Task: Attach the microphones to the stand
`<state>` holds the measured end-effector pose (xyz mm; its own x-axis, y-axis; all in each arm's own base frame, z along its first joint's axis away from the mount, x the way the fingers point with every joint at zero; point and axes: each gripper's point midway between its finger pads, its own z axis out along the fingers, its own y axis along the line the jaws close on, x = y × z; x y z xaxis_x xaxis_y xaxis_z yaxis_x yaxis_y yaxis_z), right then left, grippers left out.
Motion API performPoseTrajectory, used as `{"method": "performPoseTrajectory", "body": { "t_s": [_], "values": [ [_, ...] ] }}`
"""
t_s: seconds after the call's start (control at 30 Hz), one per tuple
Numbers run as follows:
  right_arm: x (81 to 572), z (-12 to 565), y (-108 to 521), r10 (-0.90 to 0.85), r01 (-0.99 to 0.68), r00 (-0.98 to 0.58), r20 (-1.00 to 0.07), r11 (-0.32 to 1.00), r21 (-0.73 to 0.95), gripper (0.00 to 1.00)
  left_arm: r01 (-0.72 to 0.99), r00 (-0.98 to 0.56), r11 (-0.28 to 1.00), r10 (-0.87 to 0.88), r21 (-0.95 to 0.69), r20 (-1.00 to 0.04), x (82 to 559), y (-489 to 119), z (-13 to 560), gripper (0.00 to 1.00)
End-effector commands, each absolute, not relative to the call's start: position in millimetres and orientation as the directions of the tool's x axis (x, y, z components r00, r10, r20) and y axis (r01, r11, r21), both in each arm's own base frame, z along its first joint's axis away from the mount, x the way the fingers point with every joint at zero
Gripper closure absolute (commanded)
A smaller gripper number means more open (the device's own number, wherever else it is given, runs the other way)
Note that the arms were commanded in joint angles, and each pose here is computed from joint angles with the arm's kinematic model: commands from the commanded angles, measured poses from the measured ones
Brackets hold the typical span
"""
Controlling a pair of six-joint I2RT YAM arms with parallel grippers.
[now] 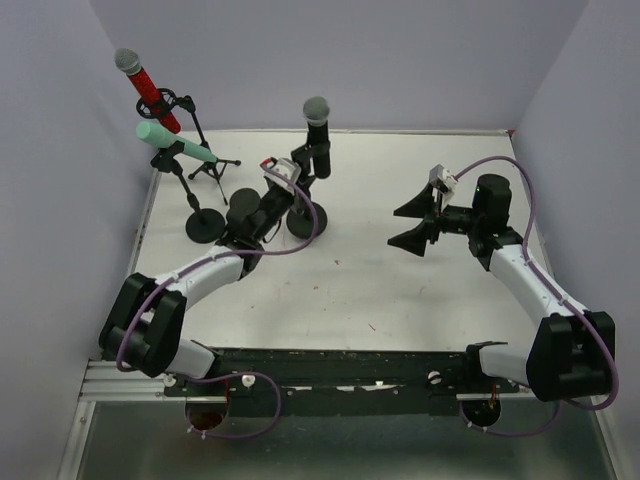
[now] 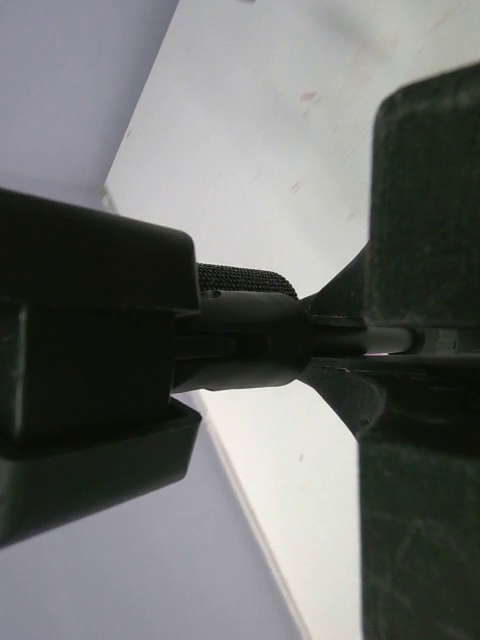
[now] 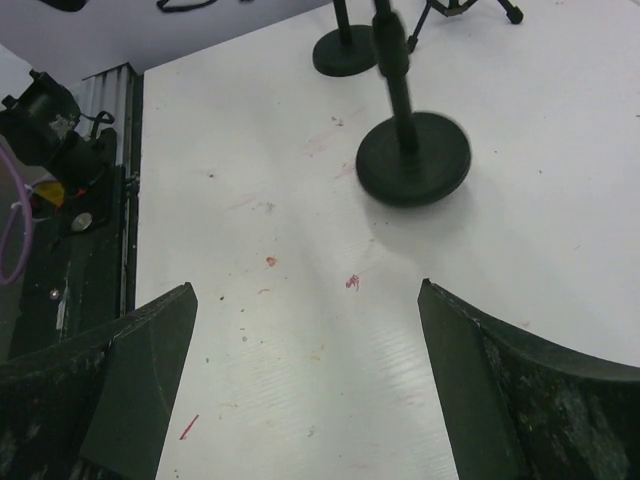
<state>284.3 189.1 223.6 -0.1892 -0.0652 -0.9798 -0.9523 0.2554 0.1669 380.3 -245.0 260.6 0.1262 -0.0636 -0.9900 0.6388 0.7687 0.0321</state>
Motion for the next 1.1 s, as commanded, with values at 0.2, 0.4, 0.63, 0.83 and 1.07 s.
{"method": "performPoseTrajectory", "body": {
  "t_s": [0.2, 0.4, 0.63, 0.83, 1.07],
  "values": [
    [287, 219, 187, -0.087, -0.955, -0.183, -0.979, 0.253, 0.157, 0.00, 0.376, 0.321, 0.924, -0.056, 0.073, -0.945, 491, -168, 329, 1.00],
    [290, 212, 187, -0.091, -0.953, -0.206, -0.974, 0.245, 0.178, 0.01, 0.334, 0.281, 0.940, -0.025, 0.074, -0.960, 530, -144, 313, 1.00],
    [291, 207, 187, -0.099, -0.951, -0.221, -0.970, 0.243, 0.192, 0.01, 0.316, 0.227, 0.943, 0.030, 0.103, -0.973, 550, -129, 280, 1.00],
    [292, 206, 186, -0.102, -0.951, -0.218, -0.970, 0.247, 0.188, 0.00, 0.307, 0.204, 0.948, 0.020, 0.084, -0.979, 549, -122, 270, 0.90],
    [292, 205, 186, -0.105, -0.950, -0.222, -0.969, 0.249, 0.190, 0.00, 0.302, 0.185, 0.952, -0.012, 0.045, -0.983, 534, -116, 260, 0.55]
  ]
}}
